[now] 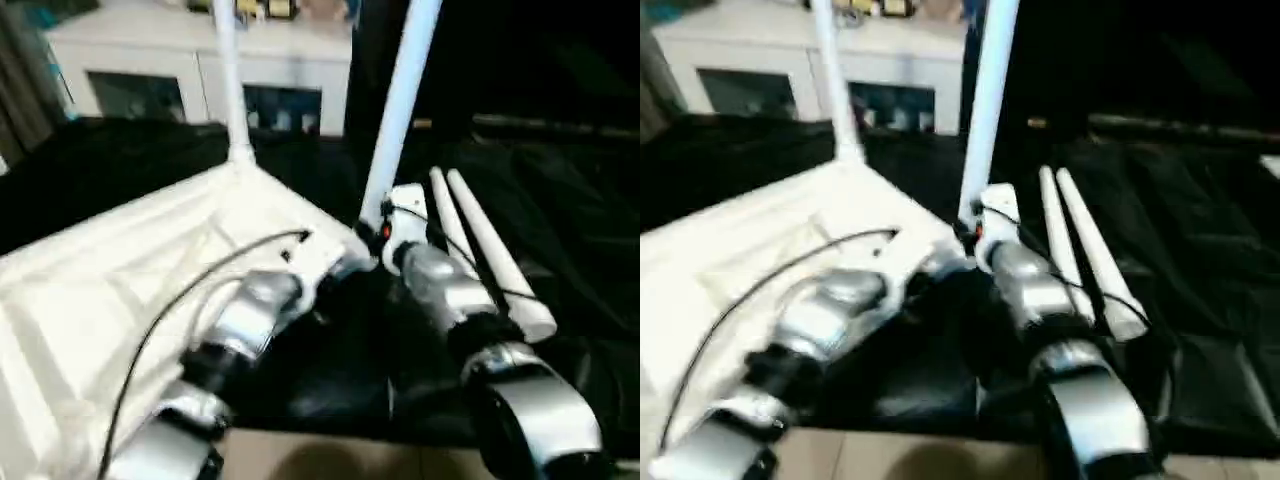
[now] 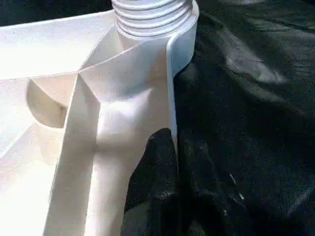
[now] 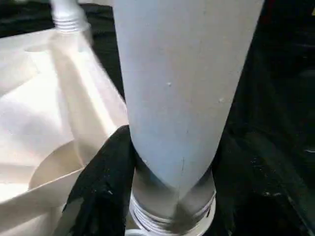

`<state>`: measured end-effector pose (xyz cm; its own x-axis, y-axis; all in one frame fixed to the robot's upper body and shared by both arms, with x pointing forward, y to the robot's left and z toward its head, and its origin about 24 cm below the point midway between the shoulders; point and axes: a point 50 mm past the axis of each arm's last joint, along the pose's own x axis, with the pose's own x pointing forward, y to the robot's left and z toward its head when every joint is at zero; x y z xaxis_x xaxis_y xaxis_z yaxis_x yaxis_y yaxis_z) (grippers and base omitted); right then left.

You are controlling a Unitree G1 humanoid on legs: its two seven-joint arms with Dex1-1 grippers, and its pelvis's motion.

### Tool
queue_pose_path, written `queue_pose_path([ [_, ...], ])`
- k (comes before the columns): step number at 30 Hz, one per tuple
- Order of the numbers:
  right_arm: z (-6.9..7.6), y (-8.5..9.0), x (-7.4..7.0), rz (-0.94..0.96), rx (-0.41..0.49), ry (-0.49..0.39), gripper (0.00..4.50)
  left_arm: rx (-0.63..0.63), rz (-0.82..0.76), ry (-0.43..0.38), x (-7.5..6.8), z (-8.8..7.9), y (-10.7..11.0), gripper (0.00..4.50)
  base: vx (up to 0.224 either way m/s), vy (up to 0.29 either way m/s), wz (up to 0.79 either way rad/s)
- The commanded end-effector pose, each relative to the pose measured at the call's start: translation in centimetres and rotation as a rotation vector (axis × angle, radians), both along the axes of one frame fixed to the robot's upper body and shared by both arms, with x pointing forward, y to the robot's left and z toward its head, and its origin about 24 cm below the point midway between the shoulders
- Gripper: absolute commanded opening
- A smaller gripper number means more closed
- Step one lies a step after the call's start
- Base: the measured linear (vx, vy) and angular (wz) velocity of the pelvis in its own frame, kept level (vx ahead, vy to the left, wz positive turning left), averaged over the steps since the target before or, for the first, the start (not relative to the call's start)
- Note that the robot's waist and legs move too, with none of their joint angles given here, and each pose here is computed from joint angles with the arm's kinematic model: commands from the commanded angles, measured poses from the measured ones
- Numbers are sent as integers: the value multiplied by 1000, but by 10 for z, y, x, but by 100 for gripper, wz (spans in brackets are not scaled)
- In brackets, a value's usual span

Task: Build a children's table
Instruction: Rotate leg to tighten

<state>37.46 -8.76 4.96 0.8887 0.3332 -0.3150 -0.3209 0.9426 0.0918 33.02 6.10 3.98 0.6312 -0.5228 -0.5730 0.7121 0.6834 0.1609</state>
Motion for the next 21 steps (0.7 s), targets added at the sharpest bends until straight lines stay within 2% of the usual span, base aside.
queue_pose_path([
  [1,-42,16,-23,64,-44,194,191,-54,-88,-80,-3,17,-27,0,0,0,0],
  [8,-46,14,-24,49,-42,206,191,-12,-1,-103,8,19,-2,0,0,0,0],
  [21,-41,16,-21,69,-48,168,191,-5,19,-104,11,20,10,0,0,0,0],
])
